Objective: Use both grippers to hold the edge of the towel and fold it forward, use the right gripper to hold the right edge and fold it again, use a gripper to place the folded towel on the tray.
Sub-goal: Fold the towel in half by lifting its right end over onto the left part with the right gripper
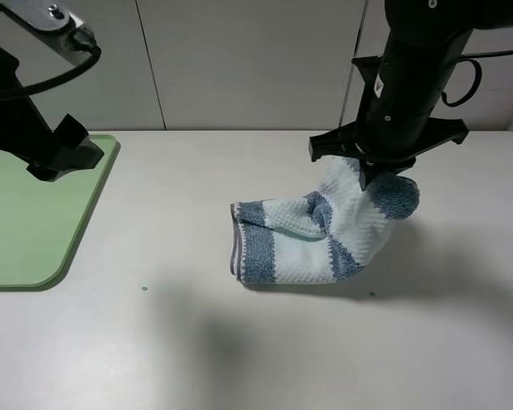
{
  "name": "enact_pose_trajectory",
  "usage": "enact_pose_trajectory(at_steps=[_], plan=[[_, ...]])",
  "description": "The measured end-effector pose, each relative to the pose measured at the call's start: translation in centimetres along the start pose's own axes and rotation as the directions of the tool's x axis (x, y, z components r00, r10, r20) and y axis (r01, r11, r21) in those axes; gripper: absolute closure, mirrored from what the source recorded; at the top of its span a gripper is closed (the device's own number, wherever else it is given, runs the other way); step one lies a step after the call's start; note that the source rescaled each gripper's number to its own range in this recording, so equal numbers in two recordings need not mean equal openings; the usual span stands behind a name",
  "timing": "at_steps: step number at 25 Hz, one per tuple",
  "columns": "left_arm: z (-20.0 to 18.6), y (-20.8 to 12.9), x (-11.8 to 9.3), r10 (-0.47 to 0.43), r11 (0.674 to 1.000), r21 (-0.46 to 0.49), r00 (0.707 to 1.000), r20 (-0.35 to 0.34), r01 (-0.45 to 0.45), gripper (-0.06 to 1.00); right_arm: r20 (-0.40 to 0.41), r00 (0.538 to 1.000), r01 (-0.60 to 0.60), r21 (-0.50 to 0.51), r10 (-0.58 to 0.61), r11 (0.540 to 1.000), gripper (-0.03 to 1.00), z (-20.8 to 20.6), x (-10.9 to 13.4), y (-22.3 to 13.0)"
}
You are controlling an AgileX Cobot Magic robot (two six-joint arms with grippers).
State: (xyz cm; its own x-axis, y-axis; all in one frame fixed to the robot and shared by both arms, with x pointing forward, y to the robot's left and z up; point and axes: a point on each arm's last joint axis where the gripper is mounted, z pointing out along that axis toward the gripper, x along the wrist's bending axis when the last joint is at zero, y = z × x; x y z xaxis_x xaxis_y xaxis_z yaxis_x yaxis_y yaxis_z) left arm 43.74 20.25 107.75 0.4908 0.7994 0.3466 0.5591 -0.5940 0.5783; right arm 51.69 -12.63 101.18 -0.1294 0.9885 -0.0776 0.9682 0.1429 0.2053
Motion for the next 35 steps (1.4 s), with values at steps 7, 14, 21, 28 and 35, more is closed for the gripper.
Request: enact_pose_trajectory(at_steps=[7,14,21,28,35], plan=[[0.0,0.0,0.0,0.000,1.000,0.000,1.000,0.000,0.000,-0.06,-0.057,0.998,0.007,-0.056,-0.010,0.998,0.88,-0.3,3.2,-0.8],[0.0,0.0,0.0,0.000,1.000,0.000,1.000,0.000,0.000,-0.06,-0.066,0.996,0.050,-0.044,-0.053,0.998,0.88,1.5,5.8,-1.5],[0.0,0.0,0.0,0.000,1.000,0.000,1.000,0.000,0.000,-0.06,-0.085,0.991,0.102,-0.034,-0.104,0.994,0.88,3.9,8.8,-2.5],[0.0,0.0,0.0,-0.003,1.000,0.000,1.000,0.003,0.003,-0.06,-0.148,0.987,0.056,-0.074,-0.067,0.996,0.88,4.8,10.1,-2.3],[0.0,0.0,-0.2,-0.023,1.000,0.002,1.000,0.021,0.023,-0.06,-0.217,0.976,0.009,-0.087,-0.028,0.996,0.88,5.9,11.2,-2.0]])
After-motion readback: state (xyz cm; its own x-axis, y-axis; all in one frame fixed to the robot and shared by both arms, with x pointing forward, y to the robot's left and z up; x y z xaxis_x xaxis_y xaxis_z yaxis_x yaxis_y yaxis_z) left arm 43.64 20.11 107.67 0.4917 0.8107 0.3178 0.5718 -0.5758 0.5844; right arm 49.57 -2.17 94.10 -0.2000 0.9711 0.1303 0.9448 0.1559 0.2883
